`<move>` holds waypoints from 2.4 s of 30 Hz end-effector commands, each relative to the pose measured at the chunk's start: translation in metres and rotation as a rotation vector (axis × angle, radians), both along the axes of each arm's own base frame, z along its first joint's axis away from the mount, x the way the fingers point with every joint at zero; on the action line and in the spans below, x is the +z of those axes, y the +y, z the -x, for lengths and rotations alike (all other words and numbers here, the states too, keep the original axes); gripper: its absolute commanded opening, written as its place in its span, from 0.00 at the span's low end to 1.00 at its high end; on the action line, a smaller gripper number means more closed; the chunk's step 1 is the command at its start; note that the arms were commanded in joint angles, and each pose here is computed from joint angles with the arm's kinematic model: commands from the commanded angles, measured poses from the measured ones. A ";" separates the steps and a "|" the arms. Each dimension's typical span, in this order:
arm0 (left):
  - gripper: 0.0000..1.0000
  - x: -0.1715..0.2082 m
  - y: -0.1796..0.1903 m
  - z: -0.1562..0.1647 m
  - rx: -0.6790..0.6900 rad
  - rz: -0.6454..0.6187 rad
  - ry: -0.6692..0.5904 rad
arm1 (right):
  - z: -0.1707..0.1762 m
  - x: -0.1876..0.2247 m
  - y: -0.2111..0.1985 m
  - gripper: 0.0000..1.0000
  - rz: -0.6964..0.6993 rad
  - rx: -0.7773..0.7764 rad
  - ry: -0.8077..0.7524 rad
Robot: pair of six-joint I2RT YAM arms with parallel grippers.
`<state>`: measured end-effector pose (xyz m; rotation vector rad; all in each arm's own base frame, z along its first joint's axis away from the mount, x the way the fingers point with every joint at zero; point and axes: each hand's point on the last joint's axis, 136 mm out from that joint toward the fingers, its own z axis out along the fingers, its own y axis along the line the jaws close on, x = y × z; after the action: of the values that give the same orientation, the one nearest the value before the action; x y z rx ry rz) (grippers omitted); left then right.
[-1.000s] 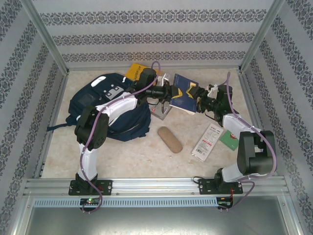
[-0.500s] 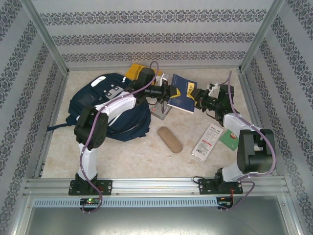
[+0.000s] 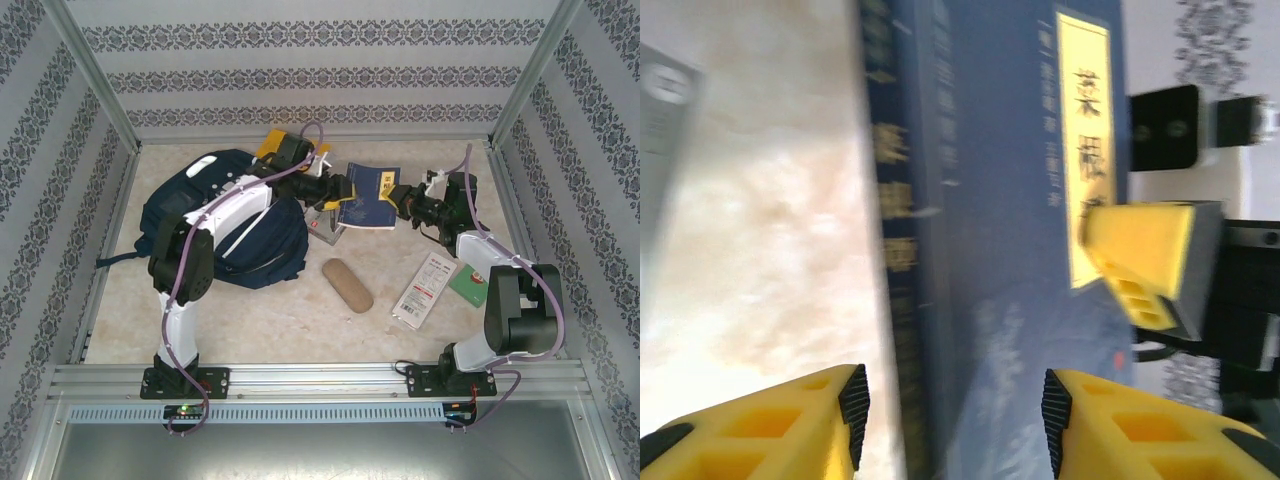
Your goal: Pack books, pencil case, and school supplies into a backpack
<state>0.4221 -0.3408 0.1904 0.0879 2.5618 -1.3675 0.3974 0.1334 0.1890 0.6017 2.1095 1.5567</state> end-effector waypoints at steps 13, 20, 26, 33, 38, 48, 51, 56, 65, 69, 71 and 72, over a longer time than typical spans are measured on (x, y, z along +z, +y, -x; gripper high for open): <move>0.53 -0.053 0.187 0.016 0.046 -0.884 -0.149 | -0.003 0.000 0.048 0.00 0.068 0.099 -0.054; 0.54 -0.079 0.195 0.025 -0.003 -0.955 -0.138 | -0.005 -0.005 0.057 0.00 0.064 0.116 -0.041; 0.54 -0.099 0.194 0.027 -0.059 -1.035 -0.145 | -0.005 -0.006 0.060 0.00 0.062 0.123 -0.038; 0.66 -0.112 0.189 0.030 -0.107 -1.087 -0.160 | -0.006 -0.013 0.061 0.00 0.061 0.123 -0.019; 0.57 -0.124 0.192 0.031 -0.127 -1.149 -0.156 | -0.006 -0.015 0.064 0.00 0.056 0.128 -0.012; 0.00 -0.094 0.190 0.021 -0.039 -1.139 -0.224 | -0.009 -0.016 0.073 0.00 0.052 0.145 -0.007; 0.00 -0.064 0.191 0.015 0.035 -1.087 -0.258 | -0.009 -0.016 0.078 0.00 0.053 0.154 -0.008; 0.00 -0.008 0.190 0.005 0.154 -0.926 -0.304 | -0.007 -0.020 0.093 0.00 0.053 0.175 0.000; 0.00 0.050 0.189 -0.003 0.247 -0.699 -0.311 | -0.006 -0.029 0.150 0.00 0.032 0.225 0.006; 0.00 0.061 0.192 -0.006 0.281 -0.614 -0.289 | -0.019 -0.030 0.186 0.00 -0.024 0.219 -0.006; 0.00 0.063 0.194 -0.007 0.287 -0.586 -0.278 | -0.026 -0.030 0.202 0.00 -0.042 0.200 -0.012; 0.00 0.065 0.196 -0.008 0.292 -0.577 -0.274 | -0.030 -0.030 0.211 0.00 -0.044 0.189 -0.017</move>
<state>0.4263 -0.1375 0.2110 0.0483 2.6202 -0.2965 0.4047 0.3234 0.1272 0.4142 2.3402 1.6536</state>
